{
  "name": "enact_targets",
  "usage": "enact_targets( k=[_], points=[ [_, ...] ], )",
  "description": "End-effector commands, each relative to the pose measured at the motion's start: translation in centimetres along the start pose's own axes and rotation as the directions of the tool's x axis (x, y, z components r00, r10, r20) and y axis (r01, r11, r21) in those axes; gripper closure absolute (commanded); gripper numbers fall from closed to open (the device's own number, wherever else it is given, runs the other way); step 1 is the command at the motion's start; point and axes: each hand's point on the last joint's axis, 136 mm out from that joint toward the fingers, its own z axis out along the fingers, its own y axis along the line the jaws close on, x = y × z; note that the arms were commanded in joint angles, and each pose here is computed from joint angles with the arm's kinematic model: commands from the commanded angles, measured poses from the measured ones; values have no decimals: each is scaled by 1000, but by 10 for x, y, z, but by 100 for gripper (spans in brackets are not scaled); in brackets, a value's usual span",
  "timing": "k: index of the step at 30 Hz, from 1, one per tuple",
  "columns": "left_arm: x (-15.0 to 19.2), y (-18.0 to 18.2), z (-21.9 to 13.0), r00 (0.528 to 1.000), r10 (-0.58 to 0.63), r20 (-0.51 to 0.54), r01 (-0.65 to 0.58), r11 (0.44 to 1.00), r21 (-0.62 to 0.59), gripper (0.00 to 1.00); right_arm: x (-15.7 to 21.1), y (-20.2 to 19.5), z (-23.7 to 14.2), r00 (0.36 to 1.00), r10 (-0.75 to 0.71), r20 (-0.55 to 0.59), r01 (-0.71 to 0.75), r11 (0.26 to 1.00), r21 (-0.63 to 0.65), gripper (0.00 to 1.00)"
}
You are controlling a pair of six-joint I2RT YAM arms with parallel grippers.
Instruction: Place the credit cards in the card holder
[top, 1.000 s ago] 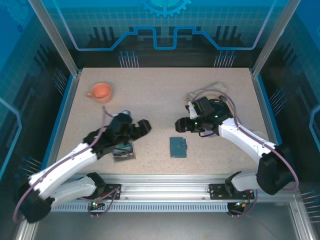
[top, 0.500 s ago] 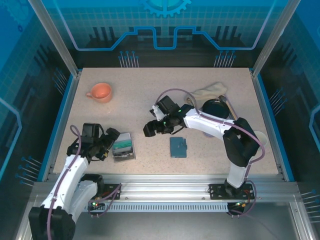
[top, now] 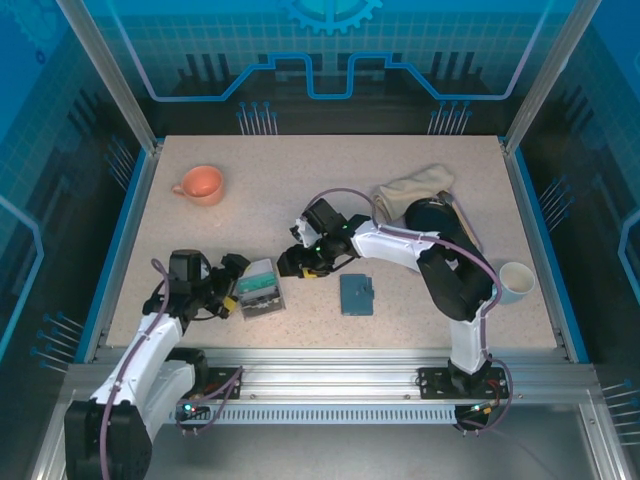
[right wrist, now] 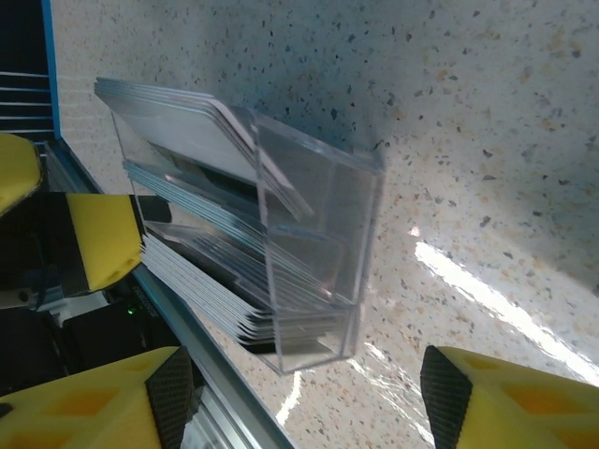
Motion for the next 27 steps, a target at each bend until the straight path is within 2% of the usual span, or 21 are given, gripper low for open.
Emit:
enact_targets(
  k=[1,12,21,27],
  points=[
    [1,-32,5,999,15,-47,-8,992,130,1,-17,8,-2,999,47,14,-45,994,-101,32],
    [8,-80,50,988,96,-120,-80,988,130,1,-43,-13,-8,989,147,26,-141,977,-160,31],
    [29,-132,100,963,181,-199,-147,974,175,1,-59,-35,-35,973,211,91,-192,965,-179,31],
    [31,-175,138,941,240,-237,-189,957,220,1,-67,-66,-60,950,271,155,-247,956,-155,30]
  ],
)
